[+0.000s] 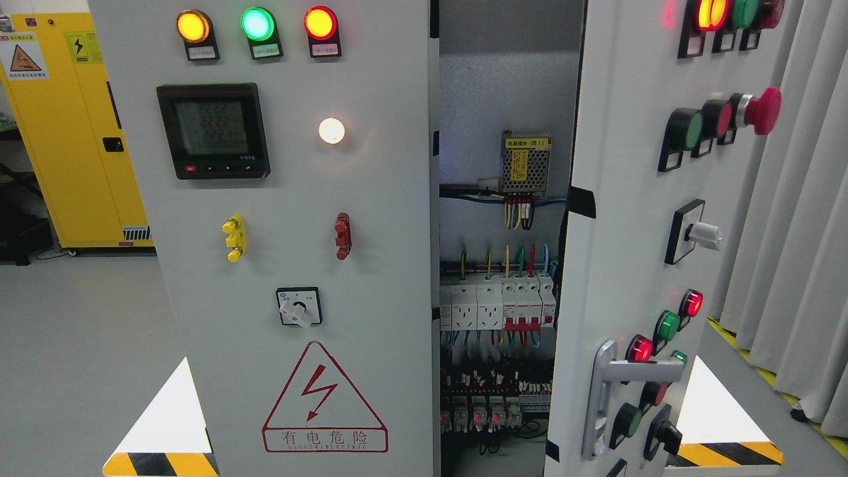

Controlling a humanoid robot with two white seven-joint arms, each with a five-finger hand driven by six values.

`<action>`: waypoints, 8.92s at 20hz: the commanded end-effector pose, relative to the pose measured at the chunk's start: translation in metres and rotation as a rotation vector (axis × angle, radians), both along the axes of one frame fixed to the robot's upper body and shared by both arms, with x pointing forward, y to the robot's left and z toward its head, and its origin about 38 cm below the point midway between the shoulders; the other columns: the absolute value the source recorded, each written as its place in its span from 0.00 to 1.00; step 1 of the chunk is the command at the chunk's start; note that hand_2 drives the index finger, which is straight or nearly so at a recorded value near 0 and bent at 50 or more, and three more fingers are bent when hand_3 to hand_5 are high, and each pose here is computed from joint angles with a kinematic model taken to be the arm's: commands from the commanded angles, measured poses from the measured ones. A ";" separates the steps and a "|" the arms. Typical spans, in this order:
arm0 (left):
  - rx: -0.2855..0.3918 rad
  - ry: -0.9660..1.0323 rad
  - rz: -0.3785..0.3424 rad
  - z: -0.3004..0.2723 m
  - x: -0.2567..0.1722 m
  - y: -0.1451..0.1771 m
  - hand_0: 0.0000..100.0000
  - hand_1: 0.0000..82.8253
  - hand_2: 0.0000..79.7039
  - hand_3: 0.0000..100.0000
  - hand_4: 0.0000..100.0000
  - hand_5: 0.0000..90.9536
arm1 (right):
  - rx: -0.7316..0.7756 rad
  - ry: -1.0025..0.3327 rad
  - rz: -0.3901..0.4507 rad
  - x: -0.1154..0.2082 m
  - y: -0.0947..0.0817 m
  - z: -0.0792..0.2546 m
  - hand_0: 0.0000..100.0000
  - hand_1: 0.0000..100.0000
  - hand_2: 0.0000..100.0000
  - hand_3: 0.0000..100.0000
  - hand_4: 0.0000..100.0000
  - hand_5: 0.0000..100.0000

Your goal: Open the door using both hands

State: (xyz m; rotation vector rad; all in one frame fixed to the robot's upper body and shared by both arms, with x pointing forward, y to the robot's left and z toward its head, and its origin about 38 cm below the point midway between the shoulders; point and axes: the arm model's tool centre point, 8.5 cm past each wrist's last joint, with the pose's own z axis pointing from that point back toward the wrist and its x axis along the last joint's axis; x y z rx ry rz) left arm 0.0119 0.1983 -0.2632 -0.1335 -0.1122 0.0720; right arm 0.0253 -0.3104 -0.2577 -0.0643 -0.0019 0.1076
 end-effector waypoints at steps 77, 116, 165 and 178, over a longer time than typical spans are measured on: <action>-0.917 -1.497 -1.079 0.614 0.379 0.021 0.00 0.00 0.00 0.00 0.00 0.00 | -0.007 0.032 0.049 -0.016 -0.003 0.000 0.24 0.00 0.00 0.00 0.00 0.00; -1.197 -1.391 -1.154 0.708 0.421 -0.175 0.00 0.00 0.00 0.00 0.00 0.00 | -0.005 0.033 0.053 -0.016 -0.002 0.000 0.24 0.00 0.00 0.00 0.00 0.00; -1.172 -1.470 -1.122 0.707 0.342 -0.289 0.00 0.00 0.00 0.00 0.00 0.00 | -0.005 0.036 0.047 -0.019 -0.002 0.000 0.24 0.00 0.00 0.00 0.00 0.00; -1.150 -1.475 -1.147 0.709 0.336 -0.331 0.00 0.00 0.00 0.00 0.00 0.00 | -0.002 0.018 0.051 -0.021 -0.002 0.000 0.24 0.00 0.00 0.00 0.00 0.00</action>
